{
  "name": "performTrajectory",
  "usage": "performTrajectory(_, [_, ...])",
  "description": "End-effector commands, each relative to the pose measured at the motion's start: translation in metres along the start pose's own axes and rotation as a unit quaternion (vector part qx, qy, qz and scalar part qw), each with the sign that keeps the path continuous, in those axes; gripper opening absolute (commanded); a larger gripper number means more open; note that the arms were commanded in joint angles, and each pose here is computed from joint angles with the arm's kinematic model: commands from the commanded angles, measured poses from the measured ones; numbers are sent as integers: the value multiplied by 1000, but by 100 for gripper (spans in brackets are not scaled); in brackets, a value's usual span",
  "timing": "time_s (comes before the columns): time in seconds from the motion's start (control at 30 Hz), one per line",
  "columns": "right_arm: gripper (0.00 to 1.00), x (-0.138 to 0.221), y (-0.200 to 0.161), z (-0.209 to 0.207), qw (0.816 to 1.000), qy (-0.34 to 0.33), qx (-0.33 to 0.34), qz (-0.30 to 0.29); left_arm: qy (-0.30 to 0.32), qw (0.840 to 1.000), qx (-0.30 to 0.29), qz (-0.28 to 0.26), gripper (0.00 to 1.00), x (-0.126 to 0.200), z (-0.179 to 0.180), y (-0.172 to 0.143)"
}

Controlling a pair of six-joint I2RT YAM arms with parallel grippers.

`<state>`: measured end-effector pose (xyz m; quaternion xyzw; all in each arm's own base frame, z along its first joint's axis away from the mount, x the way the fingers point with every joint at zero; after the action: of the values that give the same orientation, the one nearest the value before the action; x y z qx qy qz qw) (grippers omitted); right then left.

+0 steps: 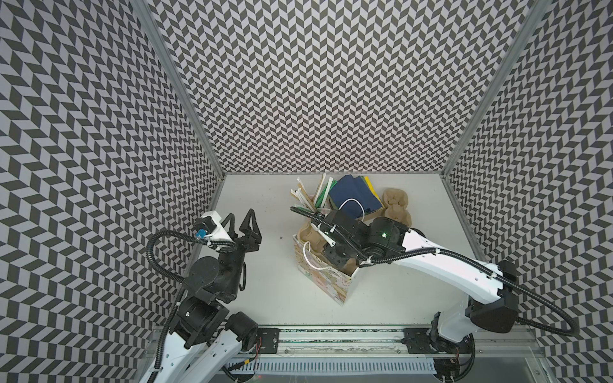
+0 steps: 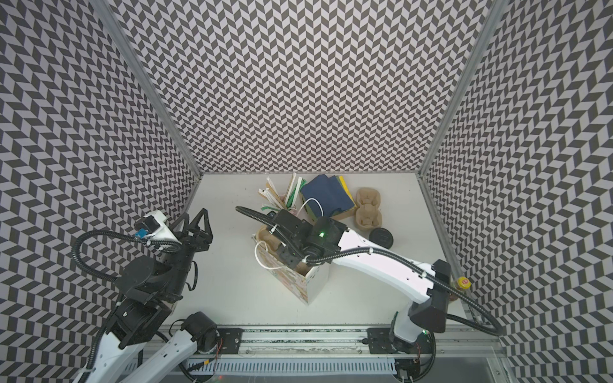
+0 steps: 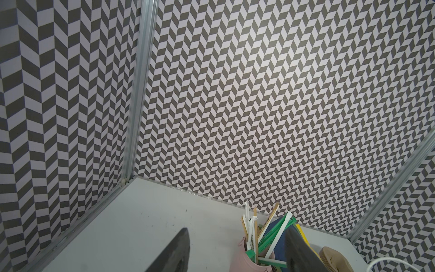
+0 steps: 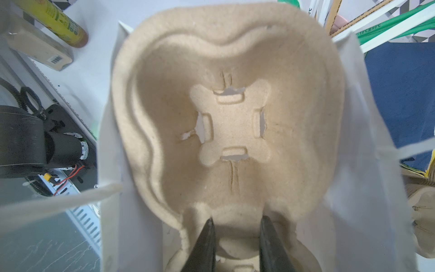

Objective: Pack a coffee takeout order
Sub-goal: Place the cup tray in the takeout bag.

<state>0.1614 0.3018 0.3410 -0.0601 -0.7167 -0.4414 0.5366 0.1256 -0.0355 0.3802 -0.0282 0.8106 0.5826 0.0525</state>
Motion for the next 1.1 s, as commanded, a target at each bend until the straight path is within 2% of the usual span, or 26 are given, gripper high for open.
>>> performTrajectory(0.0, [0,9,-9,-4,1000,-10,5,-4,5,1000,2,-11,64,1,1,2])
performTrajectory(0.17, [0,-2,-24,-9,999,-34,2,16,4,1000,1,-11,64,0,1,2])
performTrajectory(0.43, [0,-16,-25,-8,999,-48,4,14,3,1000,0,-8,64,-1,-1,2])
performTrajectory(0.6, [0,-12,-14,-1,1000,-18,5,18,3,1000,-2,-7,64,-2,-1,1])
performTrajectory(0.73, [0,-29,-29,-7,997,-65,5,36,2,1000,-2,-6,64,-3,-1,1])
performTrajectory(0.9, [0,-34,-36,-6,997,-57,0,54,4,1000,-1,-7,64,-2,-1,1])
performTrajectory(1.07, [0,-27,-23,1,999,-19,-1,46,2,1000,-3,-5,64,-4,-2,0])
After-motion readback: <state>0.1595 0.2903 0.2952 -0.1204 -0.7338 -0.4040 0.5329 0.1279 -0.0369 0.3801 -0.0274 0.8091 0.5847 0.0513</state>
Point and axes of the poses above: each gripper's point midway between its finger pads, its own x axis back along the fingers, its own z axis along the line the jaws close on, y = z × x, the point moved 10 cm from there along x, back along the fingers, and after that the axes turned 3 degrees about -x, right-handed, at the moved point
